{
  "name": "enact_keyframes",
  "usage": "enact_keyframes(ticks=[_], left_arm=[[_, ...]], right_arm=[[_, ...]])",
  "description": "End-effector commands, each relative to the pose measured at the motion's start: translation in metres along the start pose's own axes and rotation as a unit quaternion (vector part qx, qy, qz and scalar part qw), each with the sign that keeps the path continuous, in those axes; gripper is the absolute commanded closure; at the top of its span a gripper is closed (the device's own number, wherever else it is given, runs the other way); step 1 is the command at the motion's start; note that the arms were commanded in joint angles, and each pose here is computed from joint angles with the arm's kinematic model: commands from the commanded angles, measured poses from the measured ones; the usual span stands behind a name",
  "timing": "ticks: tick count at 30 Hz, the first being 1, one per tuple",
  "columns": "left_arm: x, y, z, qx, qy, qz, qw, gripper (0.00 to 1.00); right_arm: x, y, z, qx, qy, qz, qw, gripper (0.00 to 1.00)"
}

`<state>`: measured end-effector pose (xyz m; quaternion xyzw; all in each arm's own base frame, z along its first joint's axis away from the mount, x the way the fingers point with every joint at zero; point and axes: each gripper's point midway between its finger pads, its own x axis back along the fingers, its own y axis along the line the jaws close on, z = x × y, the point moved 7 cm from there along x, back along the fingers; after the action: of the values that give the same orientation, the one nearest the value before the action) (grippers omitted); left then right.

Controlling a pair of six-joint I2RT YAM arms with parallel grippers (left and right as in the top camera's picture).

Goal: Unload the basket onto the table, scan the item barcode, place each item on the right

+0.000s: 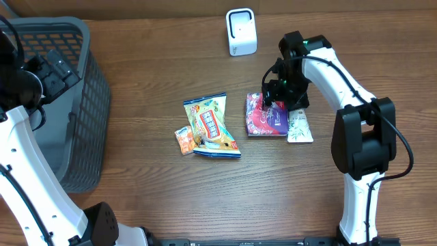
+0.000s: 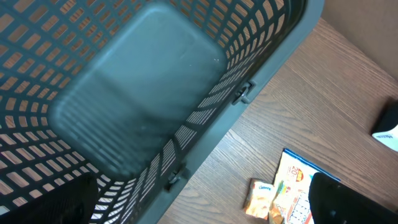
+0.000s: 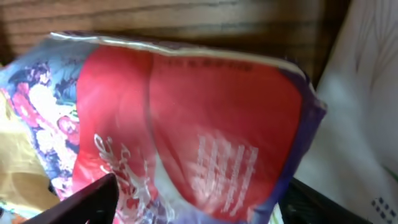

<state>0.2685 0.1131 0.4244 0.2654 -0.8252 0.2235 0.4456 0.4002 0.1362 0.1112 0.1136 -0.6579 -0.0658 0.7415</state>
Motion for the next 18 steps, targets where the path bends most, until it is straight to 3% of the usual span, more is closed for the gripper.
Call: enact_keyframes(ticks=[1, 4, 6, 8, 10, 11, 14, 15, 18], left_arm=[[-0.003, 0.001, 0.0, -0.008, 0.003, -0.006, 1.0, 0.0], [-0.003, 0.001, 0.0, -0.008, 0.003, -0.006, 1.0, 0.0], [-0.003, 0.001, 0.0, -0.008, 0.003, -0.006, 1.0, 0.0], [-0.003, 0.001, 0.0, -0.008, 0.003, -0.006, 1.0, 0.0], [-0.003, 0.001, 0.0, -0.008, 0.003, -0.006, 1.0, 0.0], [-0.003, 0.001, 0.0, -0.008, 0.003, -0.006, 1.0, 0.0], [-0.003, 0.001, 0.0, -0.008, 0.003, -0.006, 1.0, 0.0], [-0.003, 0.001, 0.0, -0.008, 0.003, -0.006, 1.0, 0.0], [-0.003, 0.001, 0.0, -0.008, 0.003, -0.006, 1.0, 0.0]], right_arm=[[-0.019, -0.004, 0.007, -0.011, 0.013, 0.006, 1.0, 0.23], [-0.031, -0.008, 0.009, -0.022, 0.014, 0.003, 1.0, 0.36], [-0.029, -0.005, 0.007, -0.024, 0.009, -0.006, 1.0, 0.53], [-0.024, -0.003, 0.004, -0.031, 0.003, -0.009, 0.999, 0.57], [-0.014, 0.0, -0.001, -0.031, -0.006, -0.011, 0.999, 0.71], [-0.004, 0.004, -0.005, -0.028, -0.015, -0.013, 0.999, 0.84], [0.015, 0.011, -0.012, -0.026, -0.035, -0.018, 0.999, 0.89], [0.023, 0.014, -0.016, -0.03, -0.046, -0.021, 0.998, 0.95], [0.031, 0.019, -0.021, -0.041, -0.06, -0.036, 0.997, 0.96]])
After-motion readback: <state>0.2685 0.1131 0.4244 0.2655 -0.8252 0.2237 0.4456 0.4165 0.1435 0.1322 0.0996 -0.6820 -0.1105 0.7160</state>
